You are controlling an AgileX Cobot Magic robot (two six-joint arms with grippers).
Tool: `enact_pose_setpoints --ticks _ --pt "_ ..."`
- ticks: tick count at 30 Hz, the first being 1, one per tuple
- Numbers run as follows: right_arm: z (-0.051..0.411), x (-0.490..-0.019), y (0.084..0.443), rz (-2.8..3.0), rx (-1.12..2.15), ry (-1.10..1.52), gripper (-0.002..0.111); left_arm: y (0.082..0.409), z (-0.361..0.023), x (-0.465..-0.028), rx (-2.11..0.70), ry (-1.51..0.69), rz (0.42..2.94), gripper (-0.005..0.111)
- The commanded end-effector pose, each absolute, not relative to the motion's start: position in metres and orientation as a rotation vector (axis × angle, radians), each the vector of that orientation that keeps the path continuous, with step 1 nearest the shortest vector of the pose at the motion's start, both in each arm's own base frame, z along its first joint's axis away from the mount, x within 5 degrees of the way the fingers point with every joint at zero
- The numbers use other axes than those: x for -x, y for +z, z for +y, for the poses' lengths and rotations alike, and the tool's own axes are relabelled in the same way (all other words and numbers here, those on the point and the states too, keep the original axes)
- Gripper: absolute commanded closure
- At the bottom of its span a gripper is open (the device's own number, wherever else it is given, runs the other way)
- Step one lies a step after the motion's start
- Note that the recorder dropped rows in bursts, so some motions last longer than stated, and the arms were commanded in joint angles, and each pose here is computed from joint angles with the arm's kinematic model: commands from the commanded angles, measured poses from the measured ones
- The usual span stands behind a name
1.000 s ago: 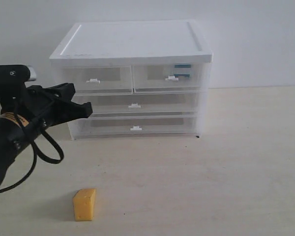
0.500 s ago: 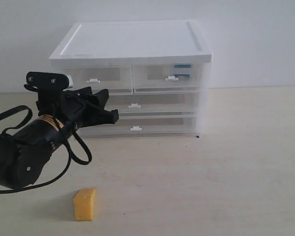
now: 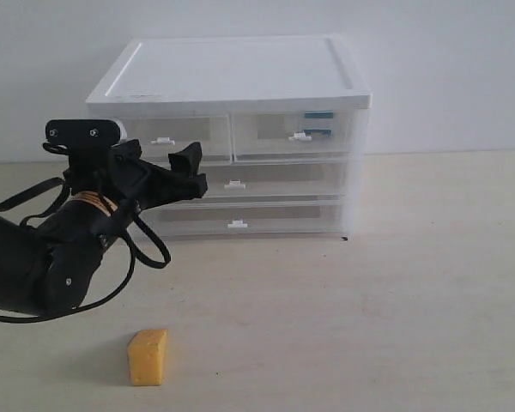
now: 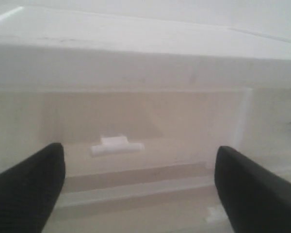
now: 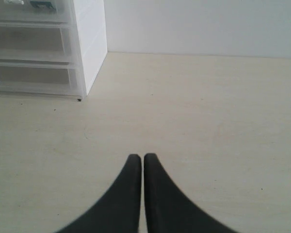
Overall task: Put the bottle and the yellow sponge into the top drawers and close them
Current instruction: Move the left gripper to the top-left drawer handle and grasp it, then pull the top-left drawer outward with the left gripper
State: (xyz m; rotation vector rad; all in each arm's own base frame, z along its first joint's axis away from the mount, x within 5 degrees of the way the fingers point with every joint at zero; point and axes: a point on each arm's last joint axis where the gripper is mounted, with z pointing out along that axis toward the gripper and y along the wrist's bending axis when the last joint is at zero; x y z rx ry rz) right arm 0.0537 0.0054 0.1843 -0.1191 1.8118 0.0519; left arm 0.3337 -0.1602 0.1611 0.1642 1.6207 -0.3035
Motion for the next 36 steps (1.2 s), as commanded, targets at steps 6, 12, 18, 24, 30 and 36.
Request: enact_pose_setpoints --ticks 6,12,18,24,30,36 --pt "0.005 -0.054 0.184 1.801 0.117 0.049 0.108 0.150 -0.157 -0.338 -0.150 -0.216 1.493 0.039" --pt "0.005 -0.054 0.184 1.801 0.117 0.049 0.108 0.146 -0.162 -0.347 -0.155 -0.219 1.483 0.041" --pt "0.005 -0.054 0.184 1.801 0.117 0.049 0.108 0.150 -0.168 -0.357 -0.146 -0.228 1.451 0.041" --pt "0.005 -0.054 0.184 1.801 0.117 0.049 0.108 0.149 -0.168 -0.361 -0.120 -0.218 1.465 0.047" --pt "0.005 -0.054 0.184 1.801 0.117 0.049 0.108 0.148 -0.168 -0.361 -0.121 -0.218 1.482 0.084" --pt "0.005 -0.054 0.184 1.801 0.117 0.049 0.108 0.144 -0.168 -0.361 -0.133 -0.215 1.524 0.103"
